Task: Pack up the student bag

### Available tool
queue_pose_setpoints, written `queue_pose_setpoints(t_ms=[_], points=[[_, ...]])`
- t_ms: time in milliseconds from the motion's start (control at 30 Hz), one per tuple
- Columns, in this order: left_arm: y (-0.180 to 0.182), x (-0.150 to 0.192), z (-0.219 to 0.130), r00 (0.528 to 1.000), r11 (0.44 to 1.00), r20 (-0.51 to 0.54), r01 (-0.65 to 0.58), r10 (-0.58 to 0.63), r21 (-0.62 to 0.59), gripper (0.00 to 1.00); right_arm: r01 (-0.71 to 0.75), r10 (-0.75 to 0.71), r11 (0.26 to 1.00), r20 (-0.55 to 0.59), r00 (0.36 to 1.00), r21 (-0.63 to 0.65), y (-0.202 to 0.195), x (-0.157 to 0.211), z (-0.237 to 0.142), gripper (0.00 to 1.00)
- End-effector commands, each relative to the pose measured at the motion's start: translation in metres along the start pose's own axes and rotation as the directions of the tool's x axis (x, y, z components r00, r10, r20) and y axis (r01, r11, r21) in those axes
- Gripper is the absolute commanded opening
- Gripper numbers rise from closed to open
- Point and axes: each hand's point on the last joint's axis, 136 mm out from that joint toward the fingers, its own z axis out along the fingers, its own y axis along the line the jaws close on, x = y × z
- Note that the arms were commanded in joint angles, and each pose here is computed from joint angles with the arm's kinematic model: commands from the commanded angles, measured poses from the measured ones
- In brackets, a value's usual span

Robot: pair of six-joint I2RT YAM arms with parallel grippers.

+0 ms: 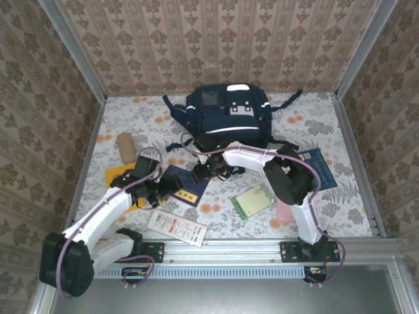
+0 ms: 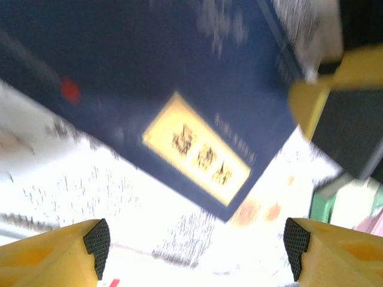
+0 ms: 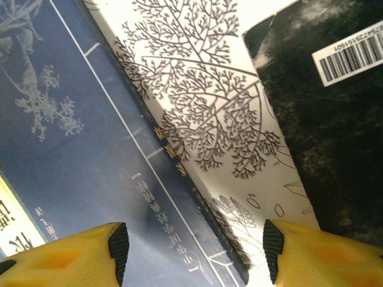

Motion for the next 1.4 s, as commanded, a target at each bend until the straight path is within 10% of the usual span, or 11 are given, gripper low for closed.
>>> queue_pose_setpoints(t_ms=[0,433,1133,1367], points=[[0.009,0.054,-0.003,0.979,0.993,-0.168,-0.116,0.112,-0.015,0.8,-0.032,0.033,0.997,-0.011,0.999,0.064,-0.023,0.009,-0.012,0.64],[0.021,0.102,0.011,0.92,0.989,-0.367,-0.149,0.138,0.0,0.81,-0.039,0.04,0.997,-0.016,0.999,0.067,-0.027,0.028,-0.027,0.64],[-0.027,0.005,0.07,0.972,0.984,-0.16,-0.176,0.171,-0.016,0.81,-0.093,0.089,0.993,0.058,0.994,0.075,-0.037,0.032,-0.056,0.64],[-0.052,-0.002,0.025,0.978,0.976,-0.048,-0.198,0.203,0.095,0.82,-0.169,0.174,0.976,0.027,0.984,-0.138,-0.007,0.066,-0.067,0.64]])
